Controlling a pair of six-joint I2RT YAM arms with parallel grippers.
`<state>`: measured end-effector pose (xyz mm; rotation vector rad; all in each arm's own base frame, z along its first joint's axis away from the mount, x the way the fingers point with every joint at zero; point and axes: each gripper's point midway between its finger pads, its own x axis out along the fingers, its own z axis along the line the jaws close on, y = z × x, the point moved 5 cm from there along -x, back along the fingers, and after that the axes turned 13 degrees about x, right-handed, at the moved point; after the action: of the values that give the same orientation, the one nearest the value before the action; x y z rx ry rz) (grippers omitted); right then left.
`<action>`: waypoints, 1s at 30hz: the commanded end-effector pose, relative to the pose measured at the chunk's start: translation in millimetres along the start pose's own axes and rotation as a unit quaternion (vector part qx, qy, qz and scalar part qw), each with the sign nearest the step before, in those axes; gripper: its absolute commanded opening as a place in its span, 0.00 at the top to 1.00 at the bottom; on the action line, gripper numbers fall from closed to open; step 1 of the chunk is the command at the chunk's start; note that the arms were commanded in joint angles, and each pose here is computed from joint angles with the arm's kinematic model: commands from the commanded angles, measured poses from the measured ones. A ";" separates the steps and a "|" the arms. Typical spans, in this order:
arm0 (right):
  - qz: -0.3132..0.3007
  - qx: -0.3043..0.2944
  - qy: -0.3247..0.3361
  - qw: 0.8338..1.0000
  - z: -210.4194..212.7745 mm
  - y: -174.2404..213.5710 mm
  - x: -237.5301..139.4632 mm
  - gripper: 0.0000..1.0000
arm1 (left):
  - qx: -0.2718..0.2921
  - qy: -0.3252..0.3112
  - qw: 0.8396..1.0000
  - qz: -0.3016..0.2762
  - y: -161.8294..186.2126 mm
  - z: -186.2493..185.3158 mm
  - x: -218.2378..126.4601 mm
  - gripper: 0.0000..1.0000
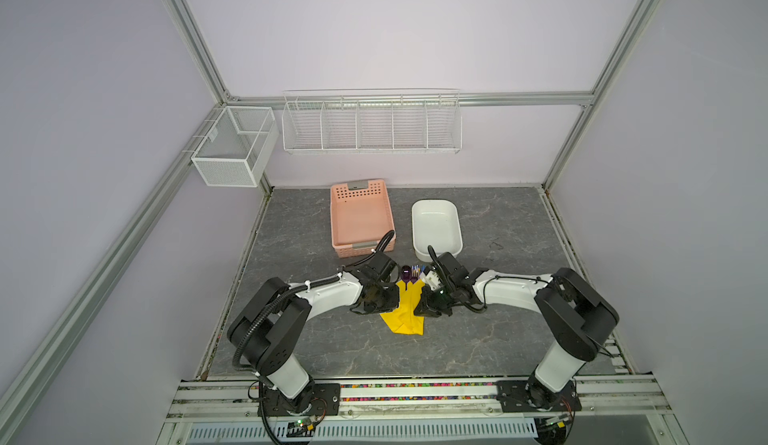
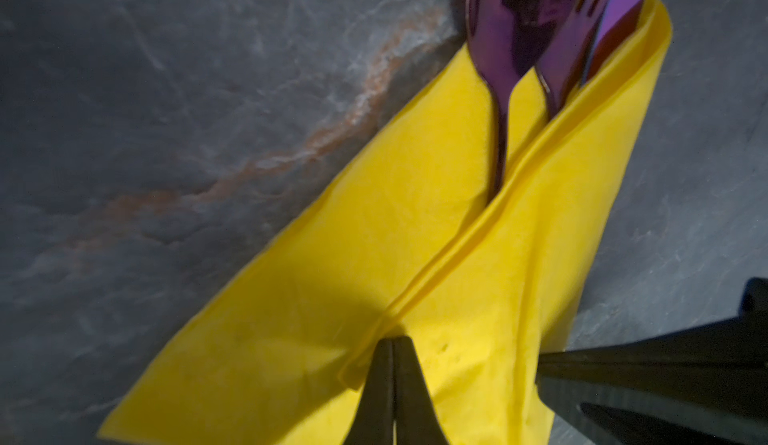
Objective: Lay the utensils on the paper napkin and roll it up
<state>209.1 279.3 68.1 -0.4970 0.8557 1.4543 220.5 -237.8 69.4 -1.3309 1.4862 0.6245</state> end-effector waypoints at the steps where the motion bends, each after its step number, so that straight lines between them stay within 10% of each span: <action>1: 0.010 0.000 -0.003 1.000 3.2 1.4 5.2 0.93 | 0.006 0.001 1.000 -0.015 -5.8 -4.5 -13.0 1.00; 30: -0.025 -0.022 0.023 0.999 17.8 -0.4 -12.5 0.91 | 0.009 0.007 1.000 0.029 9.9 3.1 10.1 1.00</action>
<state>209.5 285.1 70.0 -0.5230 0.8733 1.4561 218.3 -247.0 65.8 -1.3353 1.5623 0.5862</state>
